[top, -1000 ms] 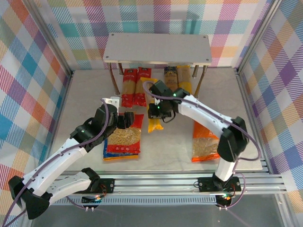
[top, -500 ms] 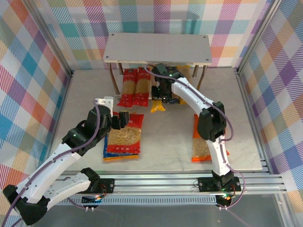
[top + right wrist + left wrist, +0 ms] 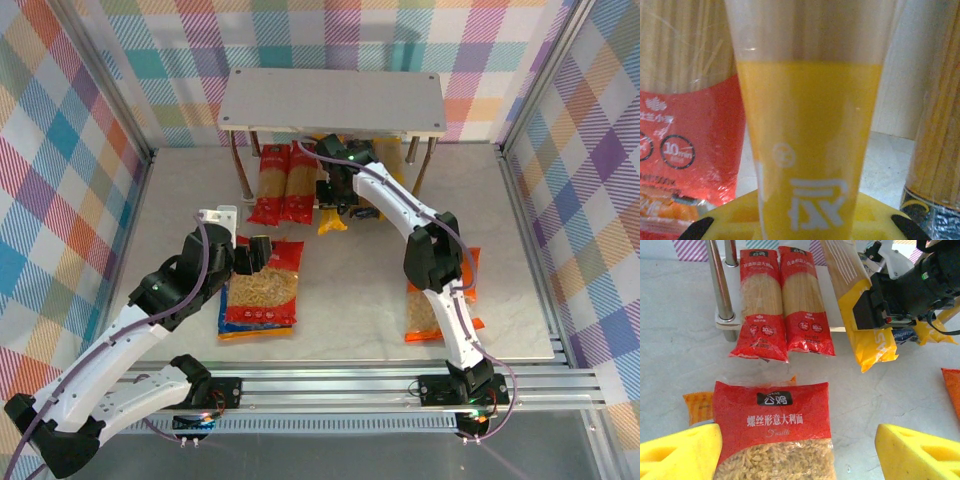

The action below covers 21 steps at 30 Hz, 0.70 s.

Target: Place and organize the pasta boxes and bags onto the shelf

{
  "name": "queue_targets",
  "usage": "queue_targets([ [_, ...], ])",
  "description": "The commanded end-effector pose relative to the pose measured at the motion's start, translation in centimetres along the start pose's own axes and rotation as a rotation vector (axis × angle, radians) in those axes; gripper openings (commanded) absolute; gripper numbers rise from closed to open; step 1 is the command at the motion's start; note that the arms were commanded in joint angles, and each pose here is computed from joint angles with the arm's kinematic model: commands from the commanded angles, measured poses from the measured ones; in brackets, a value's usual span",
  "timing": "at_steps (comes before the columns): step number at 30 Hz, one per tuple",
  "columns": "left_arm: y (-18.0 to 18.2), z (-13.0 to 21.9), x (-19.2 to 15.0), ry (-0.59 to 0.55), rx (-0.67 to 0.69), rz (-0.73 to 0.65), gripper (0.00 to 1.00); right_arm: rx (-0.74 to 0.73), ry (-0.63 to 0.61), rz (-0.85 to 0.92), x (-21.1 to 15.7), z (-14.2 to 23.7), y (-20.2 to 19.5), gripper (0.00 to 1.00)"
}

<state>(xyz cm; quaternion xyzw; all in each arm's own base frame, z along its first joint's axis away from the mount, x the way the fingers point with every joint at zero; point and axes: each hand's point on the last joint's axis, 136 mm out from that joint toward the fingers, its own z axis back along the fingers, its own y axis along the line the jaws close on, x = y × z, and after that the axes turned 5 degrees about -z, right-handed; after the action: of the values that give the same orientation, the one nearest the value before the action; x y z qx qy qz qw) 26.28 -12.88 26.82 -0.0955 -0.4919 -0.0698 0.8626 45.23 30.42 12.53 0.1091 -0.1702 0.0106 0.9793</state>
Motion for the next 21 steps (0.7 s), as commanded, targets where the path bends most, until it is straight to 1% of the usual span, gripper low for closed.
queue_targets([
  [1,0.7,0.8,0.8,-0.026,0.02,-0.012,0.8,0.056,-0.221,-0.01,5.6,3.0,1.5,0.16],
  [10,0.9,0.7,0.4,-0.017,0.03,-0.016,0.8,0.016,-0.299,-0.03,7.5,2.3,1.0,0.18],
  [14,0.9,0.7,0.4,-0.015,0.034,-0.019,0.8,0.014,-0.317,-0.037,8.0,1.7,1.1,0.2],
  [17,0.9,0.6,0.3,-0.013,0.034,-0.02,0.81,0.012,-0.321,-0.038,8.1,1.3,1.1,0.27],
  [19,0.9,0.6,0.3,-0.013,0.035,-0.02,0.81,0.004,-0.325,-0.04,8.2,1.0,1.0,0.34],
  [21,0.9,0.5,0.3,-0.01,0.034,-0.02,0.81,-0.005,-0.33,-0.044,8.4,0.7,0.9,0.36],
])
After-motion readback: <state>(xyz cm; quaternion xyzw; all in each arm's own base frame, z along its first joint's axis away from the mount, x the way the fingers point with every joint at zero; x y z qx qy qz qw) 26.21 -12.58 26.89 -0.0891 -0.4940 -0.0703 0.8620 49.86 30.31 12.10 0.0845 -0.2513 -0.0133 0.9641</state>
